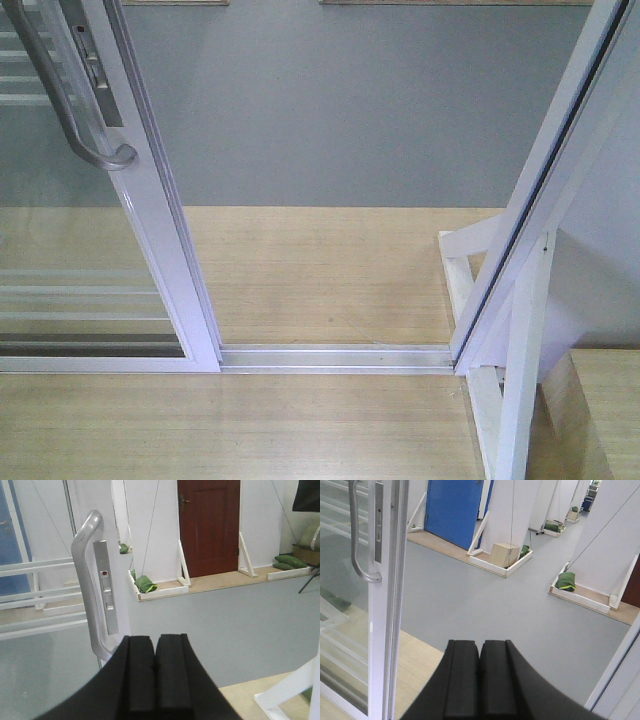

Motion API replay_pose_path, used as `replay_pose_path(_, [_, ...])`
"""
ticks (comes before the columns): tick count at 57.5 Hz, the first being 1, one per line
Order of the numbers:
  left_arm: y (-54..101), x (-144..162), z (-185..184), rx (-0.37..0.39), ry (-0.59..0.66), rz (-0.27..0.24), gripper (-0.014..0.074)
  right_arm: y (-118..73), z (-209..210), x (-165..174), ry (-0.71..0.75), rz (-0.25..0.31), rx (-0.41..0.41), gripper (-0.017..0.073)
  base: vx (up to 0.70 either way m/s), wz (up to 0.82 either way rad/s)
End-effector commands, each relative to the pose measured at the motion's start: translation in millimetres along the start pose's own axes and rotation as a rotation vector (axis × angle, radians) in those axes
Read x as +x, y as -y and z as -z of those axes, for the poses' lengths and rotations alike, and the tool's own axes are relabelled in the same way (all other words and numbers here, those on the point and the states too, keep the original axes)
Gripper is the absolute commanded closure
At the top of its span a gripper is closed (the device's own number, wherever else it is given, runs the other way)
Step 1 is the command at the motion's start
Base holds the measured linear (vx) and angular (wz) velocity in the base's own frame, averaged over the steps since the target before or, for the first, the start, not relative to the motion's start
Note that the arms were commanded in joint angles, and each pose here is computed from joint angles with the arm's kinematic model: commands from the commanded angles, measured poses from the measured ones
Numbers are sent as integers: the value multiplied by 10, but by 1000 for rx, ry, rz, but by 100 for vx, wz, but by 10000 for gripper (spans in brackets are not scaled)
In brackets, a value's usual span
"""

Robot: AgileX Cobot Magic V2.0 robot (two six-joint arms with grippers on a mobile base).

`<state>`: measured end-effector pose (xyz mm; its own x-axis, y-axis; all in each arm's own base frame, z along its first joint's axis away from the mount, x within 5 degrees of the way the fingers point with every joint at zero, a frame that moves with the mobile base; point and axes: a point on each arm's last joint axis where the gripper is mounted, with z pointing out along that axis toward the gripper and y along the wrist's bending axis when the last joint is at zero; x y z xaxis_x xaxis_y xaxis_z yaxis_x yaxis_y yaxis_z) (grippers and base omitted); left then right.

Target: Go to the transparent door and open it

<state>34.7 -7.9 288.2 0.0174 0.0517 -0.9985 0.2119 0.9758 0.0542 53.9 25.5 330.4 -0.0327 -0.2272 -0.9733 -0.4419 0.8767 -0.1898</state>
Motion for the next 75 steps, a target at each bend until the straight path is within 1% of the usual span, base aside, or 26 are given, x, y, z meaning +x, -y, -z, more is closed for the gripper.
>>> replay_pose_path(1, [-5, 5, -27, -10, 76, -26, 599, 34, 22, -157, 100, 4, 24, 559, 0, 0])
replay_pose_path(4, [1, 167, -54, -12, 68, -34, 599, 34, 22, -156, 99, 4, 24, 559, 0, 0])
replay_pose_path(9, [19, 492, -104, -12, 65, -36, 599, 34, 22, -156, 99, 4, 24, 559, 0, 0])
replay_pose_path(14, [33, 751, -176, -9, 46, -35, 599, 33, 22, -156, 99, 3, 23, 559, 0, 0])
replay_pose_path(16, [40, 873, -196, -8, 39, -30, 599, 33, 22, -157, 100, 3, 23, 559, 0, 0])
replay_pose_path(19, [45, 967, -209, -7, 31, -21, 599, 33, 22, -156, 98, 3, 23, 559, 0, 0])
replay_pose_path(21, [46, 975, -206, -6, -4, -26, 599, 33, 22, -157, 100, 3, 23, 559, 0, 0])
replay_pose_path(26, [45, 977, -204, -5, -22, -41, 599, 33, 22, -156, 99, 3, 23, 559, 0, 0])
replay_pose_path(75, [45, 980, -205, -5, -25, -40, 599, 33, 22, -156, 99, 3, 23, 559, 0, 0])
